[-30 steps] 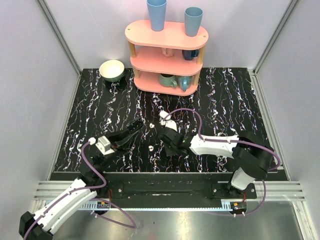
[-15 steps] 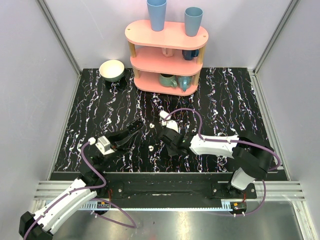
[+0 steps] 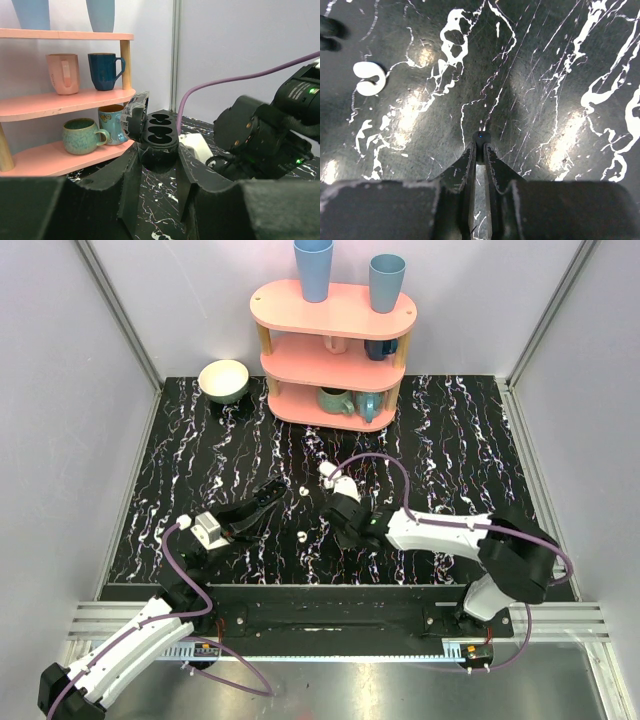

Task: Insert the wireless bluetooth earbuds into the charging case
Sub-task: Pick up the right earbud from the center of the board.

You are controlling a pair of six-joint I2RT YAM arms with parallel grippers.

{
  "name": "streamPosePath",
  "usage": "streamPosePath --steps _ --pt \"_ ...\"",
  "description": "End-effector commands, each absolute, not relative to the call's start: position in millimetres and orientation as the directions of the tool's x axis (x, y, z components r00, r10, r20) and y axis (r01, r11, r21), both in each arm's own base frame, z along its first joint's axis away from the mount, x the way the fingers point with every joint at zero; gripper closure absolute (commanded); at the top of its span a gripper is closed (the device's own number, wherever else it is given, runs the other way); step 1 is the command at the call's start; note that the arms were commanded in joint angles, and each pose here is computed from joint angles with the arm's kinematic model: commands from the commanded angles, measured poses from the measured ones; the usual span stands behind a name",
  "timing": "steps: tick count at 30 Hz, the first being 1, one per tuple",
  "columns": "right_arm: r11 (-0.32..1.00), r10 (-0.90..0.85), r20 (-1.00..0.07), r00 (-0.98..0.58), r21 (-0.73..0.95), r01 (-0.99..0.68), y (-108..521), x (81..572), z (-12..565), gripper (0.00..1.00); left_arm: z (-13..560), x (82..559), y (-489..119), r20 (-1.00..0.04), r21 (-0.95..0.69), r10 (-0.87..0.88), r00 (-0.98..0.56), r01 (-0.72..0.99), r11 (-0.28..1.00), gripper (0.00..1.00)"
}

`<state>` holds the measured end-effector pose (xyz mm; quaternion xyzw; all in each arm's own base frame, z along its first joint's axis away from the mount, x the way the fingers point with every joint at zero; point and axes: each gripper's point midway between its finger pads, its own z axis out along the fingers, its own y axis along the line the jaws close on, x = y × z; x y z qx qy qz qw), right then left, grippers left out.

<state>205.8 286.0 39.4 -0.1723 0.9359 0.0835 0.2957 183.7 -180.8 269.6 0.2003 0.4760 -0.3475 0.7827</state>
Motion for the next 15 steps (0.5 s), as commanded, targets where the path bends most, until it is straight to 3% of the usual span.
streamPosePath --steps 1,7,8,10,15 --pt "0.909 -0.268 -0.67 -0.692 0.062 -0.412 286.8 215.8 76.6 0.87 272.2 182.9 -177.2 -0.865 -0.031 -0.383 0.323 0.728 0.684 1.0" --pt "0.858 -0.27 -0.748 -0.607 0.099 -0.504 288.7 214.5 111.9 0.88 272.5 181.4 -178.3 -0.865 -0.03 -0.386 0.32 0.735 0.677 1.0" --pt "0.858 -0.262 -0.762 -0.592 0.097 -0.505 285.7 215.9 116.9 0.94 272.5 181.3 -178.4 -0.865 -0.031 -0.387 0.319 0.736 0.677 1.0" --pt "0.845 -0.223 -0.826 -0.518 0.101 -0.525 280.0 217.8 138.4 1.0 272.5 181.0 -178.7 -0.865 -0.029 -0.386 0.32 0.737 0.675 1.0" --pt "0.802 -0.107 -0.944 -0.312 0.104 -0.589 265.0 216.8 201.1 1.0 271.6 179.9 -180.3 -0.867 -0.027 -0.386 0.315 0.745 0.667 1.0"
